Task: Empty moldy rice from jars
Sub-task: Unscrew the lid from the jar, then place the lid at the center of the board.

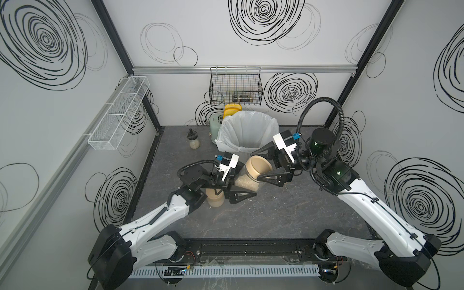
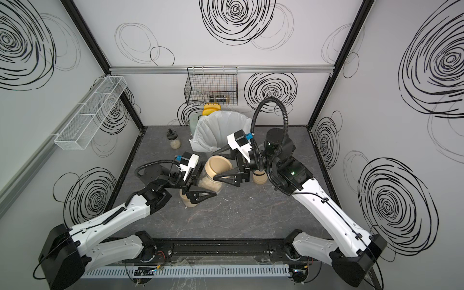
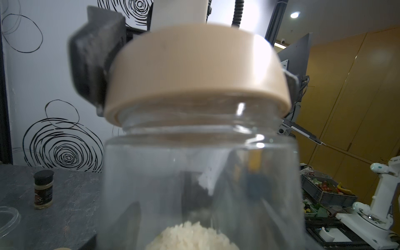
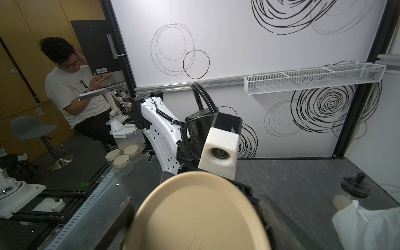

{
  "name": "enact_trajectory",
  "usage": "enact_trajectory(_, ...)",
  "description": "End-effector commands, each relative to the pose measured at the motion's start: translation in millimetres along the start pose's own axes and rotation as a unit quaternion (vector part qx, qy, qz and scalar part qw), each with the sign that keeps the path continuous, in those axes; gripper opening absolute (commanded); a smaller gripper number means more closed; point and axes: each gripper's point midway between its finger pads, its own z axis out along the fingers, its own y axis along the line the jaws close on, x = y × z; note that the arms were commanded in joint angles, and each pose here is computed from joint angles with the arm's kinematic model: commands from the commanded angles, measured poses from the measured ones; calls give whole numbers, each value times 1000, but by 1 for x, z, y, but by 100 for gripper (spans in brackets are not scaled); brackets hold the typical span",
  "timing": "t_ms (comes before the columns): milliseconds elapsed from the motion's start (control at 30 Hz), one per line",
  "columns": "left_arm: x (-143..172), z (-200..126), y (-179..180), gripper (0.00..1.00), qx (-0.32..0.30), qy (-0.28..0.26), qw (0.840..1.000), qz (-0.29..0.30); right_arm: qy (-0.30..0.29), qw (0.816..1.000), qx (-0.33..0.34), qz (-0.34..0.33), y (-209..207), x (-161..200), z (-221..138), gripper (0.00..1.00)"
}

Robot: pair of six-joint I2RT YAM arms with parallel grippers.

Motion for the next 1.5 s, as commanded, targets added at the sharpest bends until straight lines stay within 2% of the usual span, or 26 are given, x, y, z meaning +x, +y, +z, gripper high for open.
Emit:
enact_trajectory(0, -55, -6, -56, 58, 82, -75, 987, 116, -1, 1000, -16, -21, 0, -5, -4, 66)
enact_trajectory(533, -56, -7, -56, 58, 76, -77, 987, 117, -20, 999, -10, -50, -1, -25, -18, 65)
enact_trajectory(733, -54, -8, -53, 58, 65, -74, 988, 117, -29, 997, 37, -59, -11, -34, -33, 65)
enact_trajectory(900, -56, -13, -47, 58, 35, -75, 988, 128, -30, 994, 99, -47, -25, -26, -55, 65)
enact_trajectory(1000, -58, -16, -44, 58, 21, -76, 988, 132, -22, 988, 152, -21, -42, -9, -66, 65)
enact_trajectory(1167, -61, -21, -41, 58, 5, -77, 987, 138, 12, 968, 244, 52, -73, 51, -81, 65)
enact_trajectory(1467, -61, -23, -35, 58, -8, -74, 987, 141, 51, 897, 400, 179, -106, 170, -119, 65)
